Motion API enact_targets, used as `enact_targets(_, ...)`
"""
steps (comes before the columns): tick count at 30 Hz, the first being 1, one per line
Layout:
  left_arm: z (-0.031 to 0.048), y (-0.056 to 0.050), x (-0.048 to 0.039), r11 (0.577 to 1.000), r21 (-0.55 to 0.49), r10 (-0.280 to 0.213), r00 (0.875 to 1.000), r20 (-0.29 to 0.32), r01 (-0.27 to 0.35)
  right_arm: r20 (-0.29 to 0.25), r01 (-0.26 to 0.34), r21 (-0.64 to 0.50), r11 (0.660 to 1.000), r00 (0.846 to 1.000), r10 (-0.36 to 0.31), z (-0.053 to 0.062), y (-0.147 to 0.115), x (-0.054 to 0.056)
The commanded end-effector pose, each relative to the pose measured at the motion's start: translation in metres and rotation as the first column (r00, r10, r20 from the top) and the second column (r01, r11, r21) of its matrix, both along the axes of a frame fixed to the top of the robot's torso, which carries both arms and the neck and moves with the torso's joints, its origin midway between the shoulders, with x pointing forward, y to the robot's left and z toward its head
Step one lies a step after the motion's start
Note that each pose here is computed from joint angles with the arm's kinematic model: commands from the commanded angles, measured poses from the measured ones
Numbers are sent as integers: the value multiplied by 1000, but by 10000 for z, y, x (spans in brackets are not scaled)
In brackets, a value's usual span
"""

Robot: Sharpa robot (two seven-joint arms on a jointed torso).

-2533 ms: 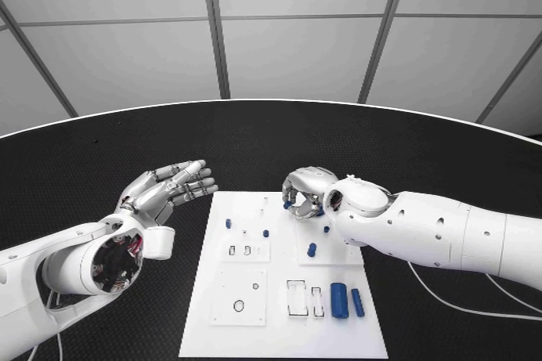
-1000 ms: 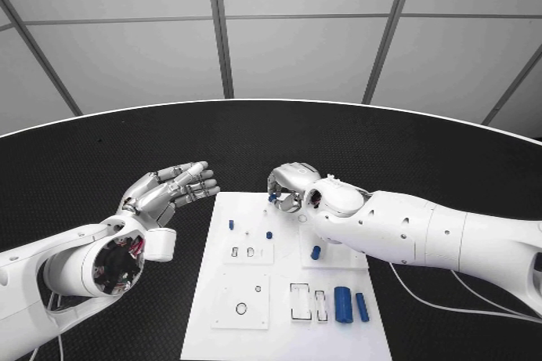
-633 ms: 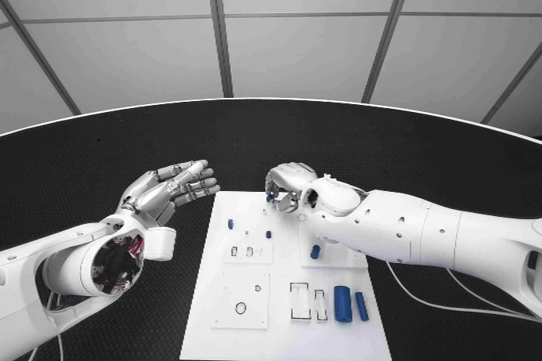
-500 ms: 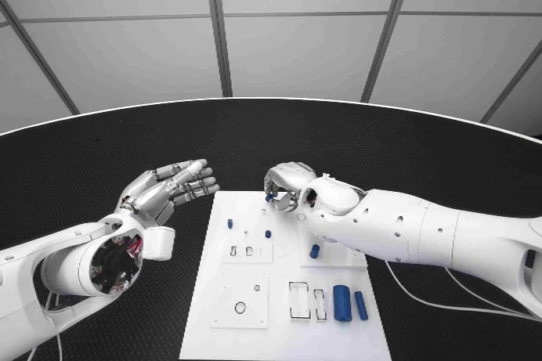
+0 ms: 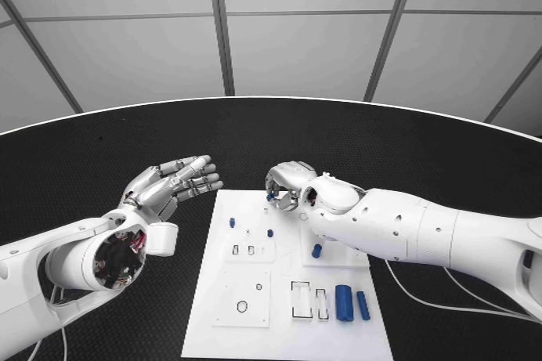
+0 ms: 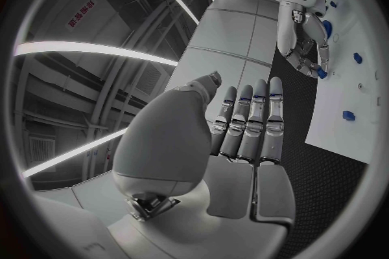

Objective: Assemble the parts on the task board

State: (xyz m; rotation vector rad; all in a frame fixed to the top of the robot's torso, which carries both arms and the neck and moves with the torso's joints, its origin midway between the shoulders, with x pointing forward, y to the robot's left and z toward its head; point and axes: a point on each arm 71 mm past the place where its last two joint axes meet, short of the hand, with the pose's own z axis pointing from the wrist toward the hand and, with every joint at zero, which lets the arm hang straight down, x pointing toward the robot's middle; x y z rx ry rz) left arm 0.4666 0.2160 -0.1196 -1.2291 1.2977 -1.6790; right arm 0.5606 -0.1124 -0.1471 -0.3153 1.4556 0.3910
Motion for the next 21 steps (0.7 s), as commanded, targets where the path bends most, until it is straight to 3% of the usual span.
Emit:
enact_targets(1,6,1,3,1000,0,0,1000,1,0,0,1,-1,1000,1000,-1,-1,1,5)
enact_targets(21,18,8,12,1000,3,4,1000,2,-4,-16,4,-18,1000,1000,-4,-20,-28,21)
